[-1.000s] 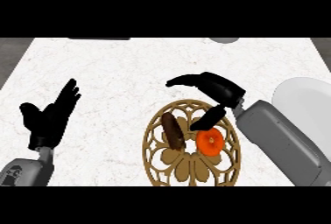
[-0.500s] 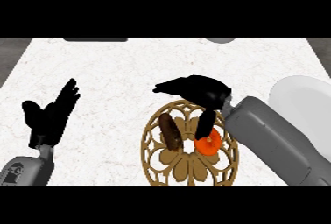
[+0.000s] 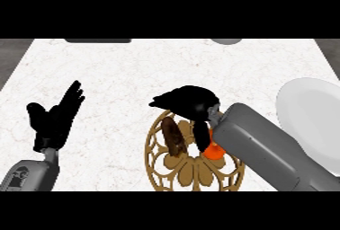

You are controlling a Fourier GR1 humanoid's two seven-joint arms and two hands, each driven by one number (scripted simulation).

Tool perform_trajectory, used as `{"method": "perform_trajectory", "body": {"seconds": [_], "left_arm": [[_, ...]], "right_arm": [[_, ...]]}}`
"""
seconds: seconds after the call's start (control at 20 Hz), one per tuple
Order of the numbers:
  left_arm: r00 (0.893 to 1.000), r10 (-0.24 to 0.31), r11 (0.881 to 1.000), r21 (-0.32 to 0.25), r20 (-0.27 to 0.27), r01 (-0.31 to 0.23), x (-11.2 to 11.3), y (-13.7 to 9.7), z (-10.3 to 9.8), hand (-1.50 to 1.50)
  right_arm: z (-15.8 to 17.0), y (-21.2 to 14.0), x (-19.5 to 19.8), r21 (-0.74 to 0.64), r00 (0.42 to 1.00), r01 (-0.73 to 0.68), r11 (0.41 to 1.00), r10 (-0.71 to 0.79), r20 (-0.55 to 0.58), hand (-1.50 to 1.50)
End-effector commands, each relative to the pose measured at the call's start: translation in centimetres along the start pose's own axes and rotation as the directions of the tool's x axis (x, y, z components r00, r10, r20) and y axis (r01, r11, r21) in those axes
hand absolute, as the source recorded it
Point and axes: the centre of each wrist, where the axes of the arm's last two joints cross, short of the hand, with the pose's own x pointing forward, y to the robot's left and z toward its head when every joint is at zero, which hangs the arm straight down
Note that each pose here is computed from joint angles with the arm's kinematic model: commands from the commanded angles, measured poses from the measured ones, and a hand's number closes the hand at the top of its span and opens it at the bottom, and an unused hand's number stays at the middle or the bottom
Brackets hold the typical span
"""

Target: Pick the sweet potato from the placemat and place it in the plate

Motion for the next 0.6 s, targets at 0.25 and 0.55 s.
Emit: {"method": "perform_trajectory", "body": {"seconds": [0.25,0.55], "left_arm": [[1.000,0.008,1.000,-0.004,-0.011,-0.008,0.4,1.9,-0.2,0.00],[1.000,0.003,1.000,-0.020,0.017,-0.003,-0.7,1.0,0.2,0.00]], "right_arm": [[-1.9,0.8,1.6,0.110,0.975,-0.177,0.978,0.190,-0.119,-1.50],[-5.0,2.1,2.7,0.195,0.960,-0.206,0.959,0.236,-0.151,-1.50]]}}
